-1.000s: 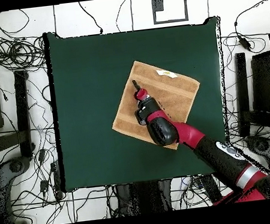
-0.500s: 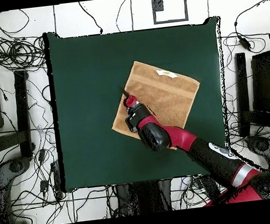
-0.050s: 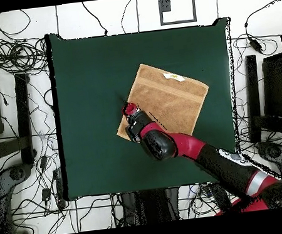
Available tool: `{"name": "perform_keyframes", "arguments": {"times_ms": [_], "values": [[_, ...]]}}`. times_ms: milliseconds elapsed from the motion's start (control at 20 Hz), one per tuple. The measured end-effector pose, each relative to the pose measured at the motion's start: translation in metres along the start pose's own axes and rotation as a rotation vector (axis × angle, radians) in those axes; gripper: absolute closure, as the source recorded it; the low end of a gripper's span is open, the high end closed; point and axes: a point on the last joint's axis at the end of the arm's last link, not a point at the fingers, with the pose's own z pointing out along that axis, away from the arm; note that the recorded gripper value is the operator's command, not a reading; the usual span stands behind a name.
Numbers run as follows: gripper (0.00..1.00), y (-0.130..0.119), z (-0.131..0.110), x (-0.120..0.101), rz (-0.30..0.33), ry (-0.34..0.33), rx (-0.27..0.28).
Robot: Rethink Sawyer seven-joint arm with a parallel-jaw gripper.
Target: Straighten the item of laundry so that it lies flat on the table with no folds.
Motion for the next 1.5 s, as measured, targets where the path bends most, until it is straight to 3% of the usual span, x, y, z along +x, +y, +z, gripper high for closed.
{"name": "perform_keyframes", "arguments": {"times_ms": [400,650,800,1050,1300,1500], "values": [[0.00,0.048,-0.031,-0.031,-0.041,-0.027,0.076],[0.00,0.060,-0.040,-0.037,-0.106,-0.059,0.113],[0.00,0.048,-0.046,-0.035,-0.161,-0.040,0.174],[0.00,0.016,-0.062,-0.028,-0.268,0.055,0.322],[0.00,-0.021,-0.097,-0.031,-0.385,0.177,0.494],[0.00,-0.039,-0.119,-0.042,-0.408,0.213,0.572]]}}
